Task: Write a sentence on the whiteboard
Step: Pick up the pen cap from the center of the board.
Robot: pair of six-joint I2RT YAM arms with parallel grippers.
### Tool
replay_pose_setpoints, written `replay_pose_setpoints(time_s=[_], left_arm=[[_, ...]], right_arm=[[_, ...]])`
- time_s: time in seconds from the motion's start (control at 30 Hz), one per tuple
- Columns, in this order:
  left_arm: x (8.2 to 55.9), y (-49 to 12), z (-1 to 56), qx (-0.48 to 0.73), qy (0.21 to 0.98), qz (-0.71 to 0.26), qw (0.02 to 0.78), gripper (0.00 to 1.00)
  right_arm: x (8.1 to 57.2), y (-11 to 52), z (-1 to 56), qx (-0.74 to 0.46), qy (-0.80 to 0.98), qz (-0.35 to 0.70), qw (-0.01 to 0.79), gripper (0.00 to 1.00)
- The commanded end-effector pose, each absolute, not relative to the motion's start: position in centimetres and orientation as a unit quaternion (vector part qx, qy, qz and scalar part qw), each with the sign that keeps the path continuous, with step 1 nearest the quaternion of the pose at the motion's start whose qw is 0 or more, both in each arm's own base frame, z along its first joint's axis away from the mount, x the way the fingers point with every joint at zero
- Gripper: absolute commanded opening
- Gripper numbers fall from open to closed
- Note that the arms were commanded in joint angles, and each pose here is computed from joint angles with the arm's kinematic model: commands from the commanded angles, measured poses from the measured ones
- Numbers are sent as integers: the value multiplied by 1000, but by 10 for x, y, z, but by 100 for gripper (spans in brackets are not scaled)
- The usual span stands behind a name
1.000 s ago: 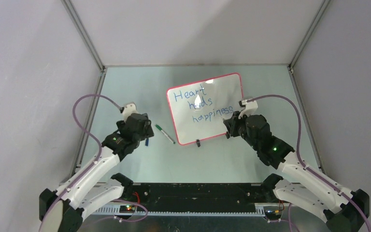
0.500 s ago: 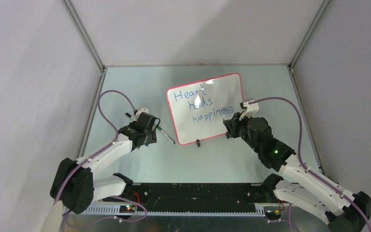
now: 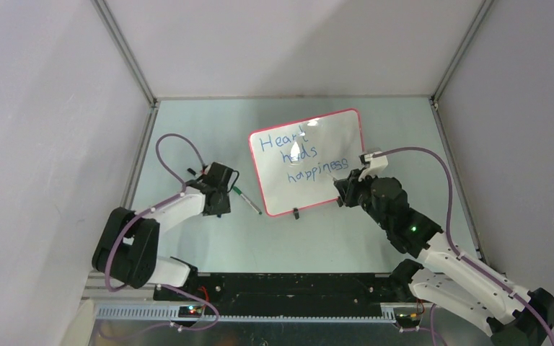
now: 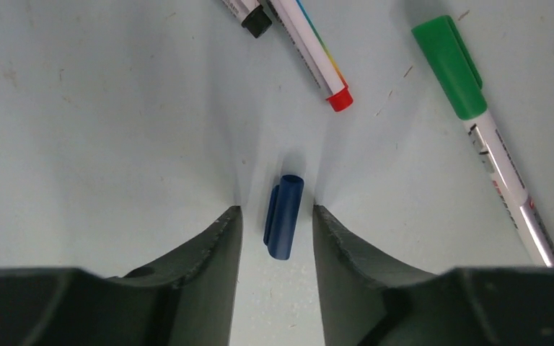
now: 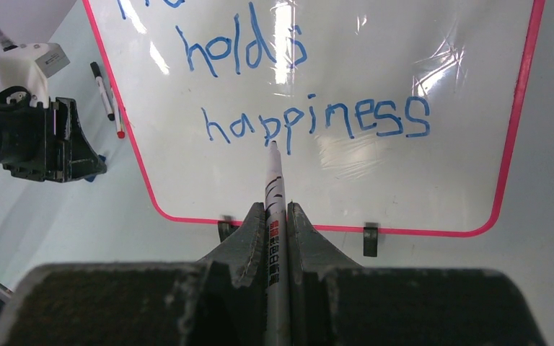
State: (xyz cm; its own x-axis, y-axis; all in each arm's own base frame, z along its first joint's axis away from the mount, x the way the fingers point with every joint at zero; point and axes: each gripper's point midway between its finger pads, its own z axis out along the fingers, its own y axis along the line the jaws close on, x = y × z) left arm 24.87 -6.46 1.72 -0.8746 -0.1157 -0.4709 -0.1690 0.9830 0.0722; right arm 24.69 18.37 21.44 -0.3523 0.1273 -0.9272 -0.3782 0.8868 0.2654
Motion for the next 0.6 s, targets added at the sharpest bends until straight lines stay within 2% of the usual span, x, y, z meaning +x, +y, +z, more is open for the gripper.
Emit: replay_pose_setpoints(time_s=[0.0,0.03,0.1,0.13,0.17,0.23,0.37,0.47,0.57], left_arm=[[272,-72,24,-71,964,33,253,43],[272,-73,23,-70,965,32,249,38],[270,-74,18,-69,970,33,232,20],[268,-73,17,-69,971,36,225,6],[268,-73,17,-73,971,35,225,3],[267,-76,24,-84,967,22,238,0],[268,-89,63,-144,937,-58,313,0],[268,-97,112,-227,884,-143,382,0],[262,-109,143,-330,818,-252,399,0]], right_arm=[[250,187,228,-79,773,234,584,0],[250,186,227,-79,774,232,584,0],[250,186,227,-78,774,230,585,0],[250,185,227,-78,774,229,585,0],[250,185,227,-77,774,229,585,0],[248,186,230,-79,771,235,586,0],[234,200,235,-107,763,280,573,0],[213,226,241,-160,746,335,553,0],[197,243,247,-192,730,362,548,0]])
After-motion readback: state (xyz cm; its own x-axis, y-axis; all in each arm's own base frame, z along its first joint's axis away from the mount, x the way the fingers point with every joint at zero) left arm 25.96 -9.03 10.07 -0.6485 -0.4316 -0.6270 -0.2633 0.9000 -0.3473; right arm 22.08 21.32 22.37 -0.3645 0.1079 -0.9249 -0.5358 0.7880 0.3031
